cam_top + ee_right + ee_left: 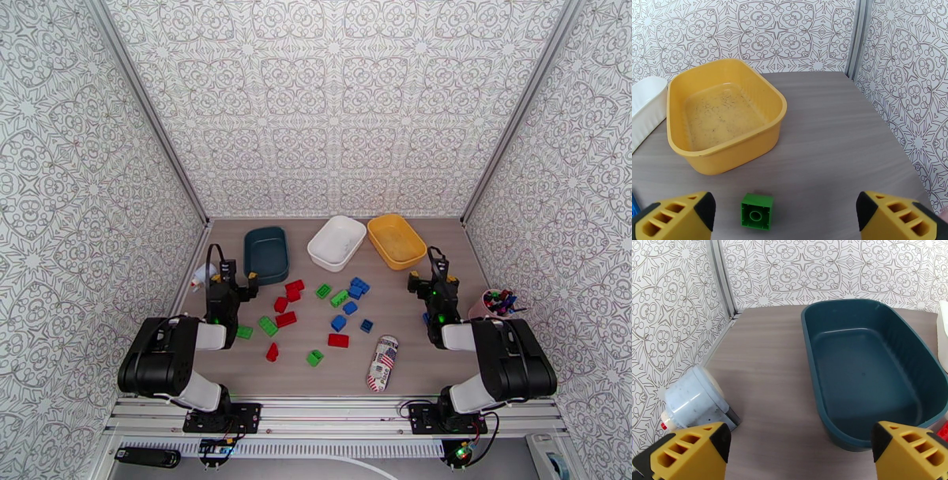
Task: Sort the legos into containers by color
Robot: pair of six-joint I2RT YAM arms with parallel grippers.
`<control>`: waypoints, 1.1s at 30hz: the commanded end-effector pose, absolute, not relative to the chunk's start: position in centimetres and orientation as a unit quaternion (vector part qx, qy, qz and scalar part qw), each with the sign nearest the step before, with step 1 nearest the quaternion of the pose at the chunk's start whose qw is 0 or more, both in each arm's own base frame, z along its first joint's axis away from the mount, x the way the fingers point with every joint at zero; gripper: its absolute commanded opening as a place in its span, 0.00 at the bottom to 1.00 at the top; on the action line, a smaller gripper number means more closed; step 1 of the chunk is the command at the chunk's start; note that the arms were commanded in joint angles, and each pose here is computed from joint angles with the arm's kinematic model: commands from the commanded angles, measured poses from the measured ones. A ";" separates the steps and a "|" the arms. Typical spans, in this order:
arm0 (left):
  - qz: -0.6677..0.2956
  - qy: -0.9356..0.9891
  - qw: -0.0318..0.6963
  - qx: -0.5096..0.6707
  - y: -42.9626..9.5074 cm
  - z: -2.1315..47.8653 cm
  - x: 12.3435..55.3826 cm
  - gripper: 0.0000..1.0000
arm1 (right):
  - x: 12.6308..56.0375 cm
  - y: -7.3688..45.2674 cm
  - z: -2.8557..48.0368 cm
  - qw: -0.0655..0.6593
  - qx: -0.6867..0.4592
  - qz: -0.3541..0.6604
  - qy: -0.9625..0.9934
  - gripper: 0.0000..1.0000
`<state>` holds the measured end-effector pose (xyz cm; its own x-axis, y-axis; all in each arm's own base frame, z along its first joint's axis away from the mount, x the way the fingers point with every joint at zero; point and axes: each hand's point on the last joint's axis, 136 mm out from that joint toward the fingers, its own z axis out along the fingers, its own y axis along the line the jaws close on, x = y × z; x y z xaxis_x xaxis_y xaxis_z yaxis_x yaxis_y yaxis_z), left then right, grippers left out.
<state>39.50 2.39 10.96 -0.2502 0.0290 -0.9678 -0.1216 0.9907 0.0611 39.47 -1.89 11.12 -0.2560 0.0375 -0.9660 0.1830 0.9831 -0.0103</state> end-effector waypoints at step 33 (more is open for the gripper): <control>0.031 0.797 0.602 -0.041 3.5 11.2 40.2 0.99 | 39.7 -1.6 12.0 0.617 0.063 -0.057 0.783 0.99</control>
<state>39.80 3.40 10.36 -0.2873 -0.0014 -0.9578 -0.1099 0.9934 0.0315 39.47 -1.89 11.12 -0.2560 0.0375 -0.9660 0.1830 0.9831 -0.0103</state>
